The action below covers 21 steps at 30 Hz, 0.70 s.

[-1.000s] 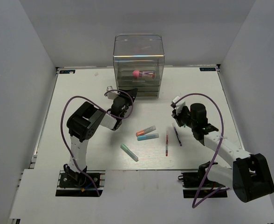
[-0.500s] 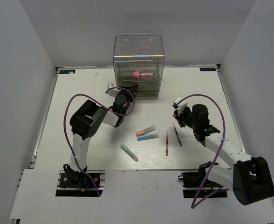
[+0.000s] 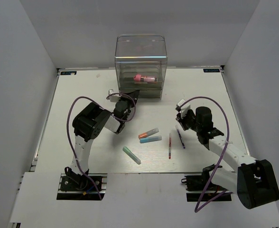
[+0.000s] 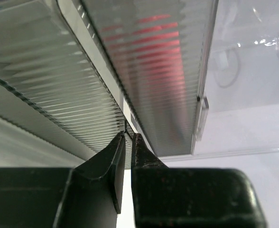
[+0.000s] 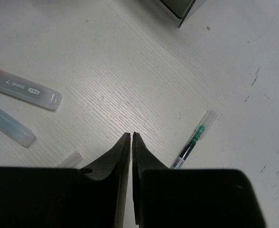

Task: Sort the stationery into containers
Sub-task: Open the drawer in the storage box.

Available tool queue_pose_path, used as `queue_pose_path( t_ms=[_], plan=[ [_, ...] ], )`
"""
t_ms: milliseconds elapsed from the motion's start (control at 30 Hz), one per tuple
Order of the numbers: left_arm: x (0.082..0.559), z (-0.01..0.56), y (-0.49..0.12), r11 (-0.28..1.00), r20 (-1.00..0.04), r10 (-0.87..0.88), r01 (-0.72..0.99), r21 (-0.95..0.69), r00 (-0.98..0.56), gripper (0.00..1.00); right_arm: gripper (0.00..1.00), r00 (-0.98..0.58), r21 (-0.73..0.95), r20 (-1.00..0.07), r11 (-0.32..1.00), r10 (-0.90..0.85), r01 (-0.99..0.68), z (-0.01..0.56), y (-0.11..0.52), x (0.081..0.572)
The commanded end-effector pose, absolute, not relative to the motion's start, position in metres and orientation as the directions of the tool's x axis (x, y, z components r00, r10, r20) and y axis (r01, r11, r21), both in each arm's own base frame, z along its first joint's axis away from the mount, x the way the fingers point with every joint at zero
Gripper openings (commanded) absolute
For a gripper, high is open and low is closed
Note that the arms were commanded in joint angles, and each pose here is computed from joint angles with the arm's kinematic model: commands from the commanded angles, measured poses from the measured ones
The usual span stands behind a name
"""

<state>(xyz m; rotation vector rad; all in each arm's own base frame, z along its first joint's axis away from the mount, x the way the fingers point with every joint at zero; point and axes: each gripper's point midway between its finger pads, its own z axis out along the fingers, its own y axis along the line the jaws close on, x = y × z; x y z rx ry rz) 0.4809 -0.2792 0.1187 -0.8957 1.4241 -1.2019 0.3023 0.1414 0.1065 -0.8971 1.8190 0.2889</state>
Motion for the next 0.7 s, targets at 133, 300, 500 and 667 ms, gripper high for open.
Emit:
queue_pose_path(
  t_ms=[133, 300, 500, 667],
  plan=[
    [0.445, 0.124, -0.277, 0.222, -0.245, -0.937, 0.118, -0.968, -0.251, 0.00, 0.45, -0.186, -0.197, -0.885, 0.705, -0.427, -0.681, 0.111, 0.140, 0.304],
    [0.427, 0.122, -0.280, 0.221, -0.242, -0.928, 0.106, -0.969, -0.284, 0.02, 0.60, -0.239, -0.153, -0.888, 0.742, -0.394, -0.653, 0.113, 0.139, 0.311],
    [0.424, 0.129, -0.278, 0.220, -0.237, -0.928, 0.090, -0.971, -0.289, 0.41, 0.64, -0.322, -0.116, -0.879, 0.811, -0.353, -0.574, 0.113, 0.130, 0.331],
    [0.417, 0.145, -0.281, 0.197, -0.216, -0.922, 0.092, -0.976, -0.322, 0.63, 0.64, -0.370, -0.128, -0.868, 0.870, -0.331, -0.476, 0.112, 0.113, 0.352]
  ],
)
